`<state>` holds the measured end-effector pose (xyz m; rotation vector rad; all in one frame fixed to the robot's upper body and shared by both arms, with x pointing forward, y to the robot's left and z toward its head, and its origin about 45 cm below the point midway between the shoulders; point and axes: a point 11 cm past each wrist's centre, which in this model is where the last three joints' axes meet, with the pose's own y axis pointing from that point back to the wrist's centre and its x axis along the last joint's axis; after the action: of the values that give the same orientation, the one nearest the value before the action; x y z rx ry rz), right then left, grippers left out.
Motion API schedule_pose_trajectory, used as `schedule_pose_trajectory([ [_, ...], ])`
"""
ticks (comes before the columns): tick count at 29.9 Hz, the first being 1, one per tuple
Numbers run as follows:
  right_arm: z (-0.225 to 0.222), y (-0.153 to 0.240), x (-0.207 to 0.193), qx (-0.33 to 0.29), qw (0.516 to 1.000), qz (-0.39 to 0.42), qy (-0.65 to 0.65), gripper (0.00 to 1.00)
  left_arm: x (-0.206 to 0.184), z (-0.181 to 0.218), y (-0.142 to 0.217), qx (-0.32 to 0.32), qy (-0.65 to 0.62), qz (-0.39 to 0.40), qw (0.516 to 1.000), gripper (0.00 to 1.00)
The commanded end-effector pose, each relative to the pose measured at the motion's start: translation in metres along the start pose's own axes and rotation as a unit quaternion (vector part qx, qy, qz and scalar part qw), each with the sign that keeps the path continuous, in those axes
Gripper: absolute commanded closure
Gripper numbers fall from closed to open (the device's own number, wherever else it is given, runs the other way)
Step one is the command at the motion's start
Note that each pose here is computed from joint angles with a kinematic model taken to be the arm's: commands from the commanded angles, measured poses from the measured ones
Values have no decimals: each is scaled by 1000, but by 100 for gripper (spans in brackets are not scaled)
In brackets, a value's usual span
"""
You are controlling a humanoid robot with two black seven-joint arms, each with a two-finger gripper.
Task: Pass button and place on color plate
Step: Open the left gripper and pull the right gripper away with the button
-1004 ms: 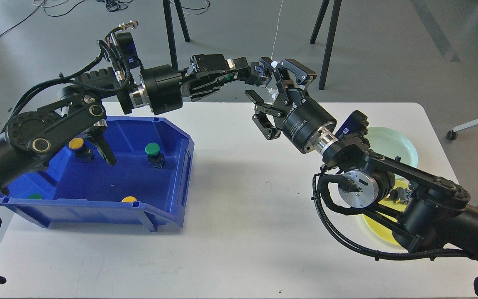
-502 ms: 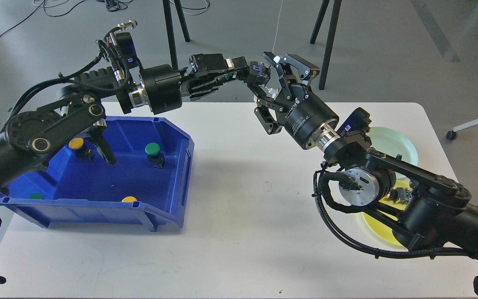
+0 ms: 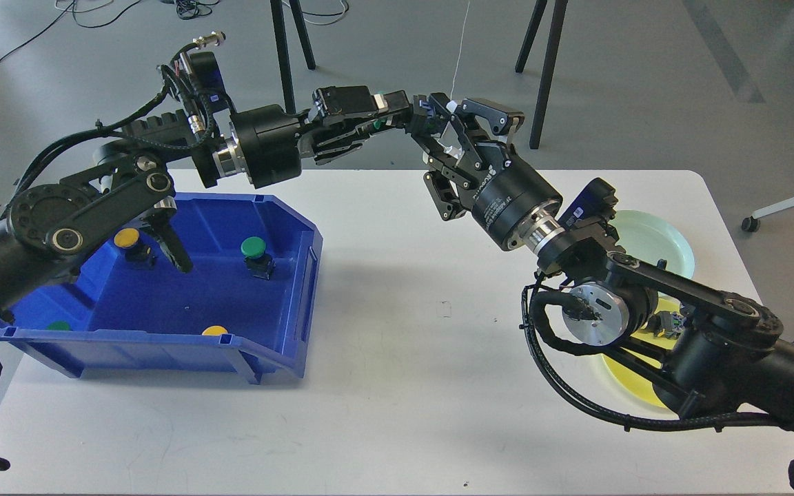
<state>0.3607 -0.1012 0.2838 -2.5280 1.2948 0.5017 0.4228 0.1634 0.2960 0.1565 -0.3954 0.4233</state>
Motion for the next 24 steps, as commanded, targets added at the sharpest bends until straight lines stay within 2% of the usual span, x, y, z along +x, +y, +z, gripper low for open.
schedule_pose_trajectory([
  [1,-1,0,1,1,1000,1,3,91,0,0,0,1,0,0,1000,84],
  [3,-1,1,1,1,1000,0,4,92,0,0,0,0,0,1,1000,75],
  [8,0,2,2,-3,1000,0,5,97,4,2,0,-13,22,15,1000,22],
  [12,2,2,3,-5,1000,4,5,99,14,-2,6,-17,51,42,998,13],
  [17,1,9,20,-4,999,34,9,99,15,-4,7,-15,52,44,998,11],
  [20,-6,19,46,7,996,87,7,99,15,-5,8,-14,52,45,997,11],
  [24,-13,46,97,40,974,210,-72,99,15,-5,7,-14,53,46,997,11],
])
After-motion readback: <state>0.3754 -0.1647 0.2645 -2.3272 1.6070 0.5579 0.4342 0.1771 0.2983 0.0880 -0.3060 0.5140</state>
